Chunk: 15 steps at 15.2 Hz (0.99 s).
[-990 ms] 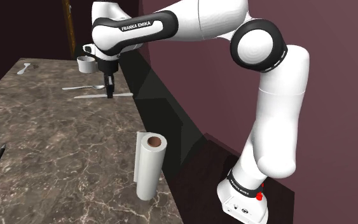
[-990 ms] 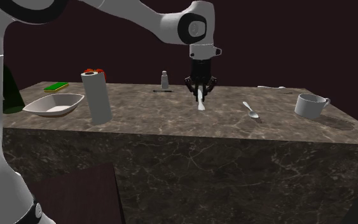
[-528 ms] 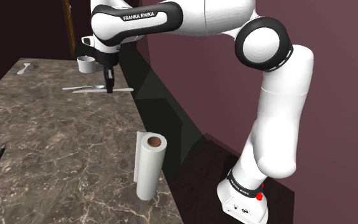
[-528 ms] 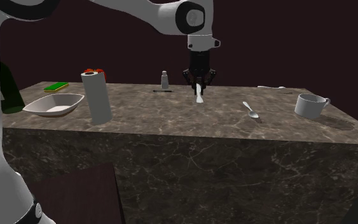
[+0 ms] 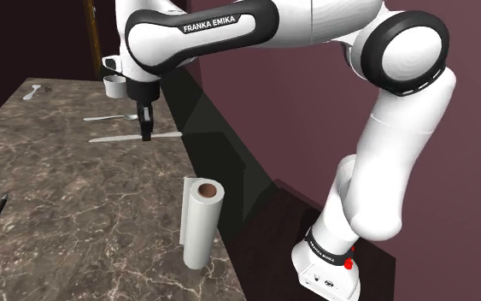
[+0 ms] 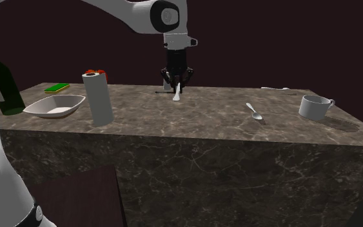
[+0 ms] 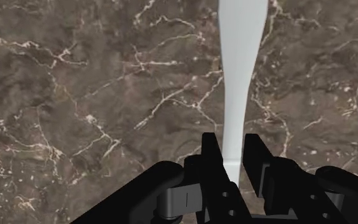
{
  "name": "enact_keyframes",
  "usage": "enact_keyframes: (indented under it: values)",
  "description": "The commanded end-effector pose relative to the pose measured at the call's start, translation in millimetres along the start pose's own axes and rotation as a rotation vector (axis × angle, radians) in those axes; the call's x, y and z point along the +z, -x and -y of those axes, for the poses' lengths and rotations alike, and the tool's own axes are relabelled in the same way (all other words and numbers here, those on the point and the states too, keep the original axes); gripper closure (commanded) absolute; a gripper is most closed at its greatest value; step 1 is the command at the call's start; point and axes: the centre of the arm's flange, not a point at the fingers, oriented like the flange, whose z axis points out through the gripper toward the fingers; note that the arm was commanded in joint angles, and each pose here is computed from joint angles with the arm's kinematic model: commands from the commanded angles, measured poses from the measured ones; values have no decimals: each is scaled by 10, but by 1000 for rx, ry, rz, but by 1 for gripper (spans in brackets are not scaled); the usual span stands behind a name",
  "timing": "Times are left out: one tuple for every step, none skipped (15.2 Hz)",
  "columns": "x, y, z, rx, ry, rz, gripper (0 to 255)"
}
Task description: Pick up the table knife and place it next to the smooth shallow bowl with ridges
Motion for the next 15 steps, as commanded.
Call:
enact_keyframes:
  values:
    - [3,-23,261,1,0,1,255]
    - [-2,-40,392,1,0,1,255]
    - [-6,-56,523,1,0,1,255]
    - [-10,-73,654,1,0,1,255]
    - [-14,-90,784,1,0,1,255]
    - [-18,-106,915,1,0,1,255]
    - [-23,-123,1046,1,0,1,255]
    - [-27,-139,1177,1,0,1,255]
    - [-31,-156,1308,1,0,1,255]
    - [-35,-173,1439,1,0,1,255]
    - [-39,-189,1570,1,0,1,255]
    - [-43,-206,1700,1,0,1,255]
    - [-48,-223,1831,1,0,1,255]
    - [-52,-239,1962,1,0,1,255]
    - [-56,-256,2093,1,0,1,255]
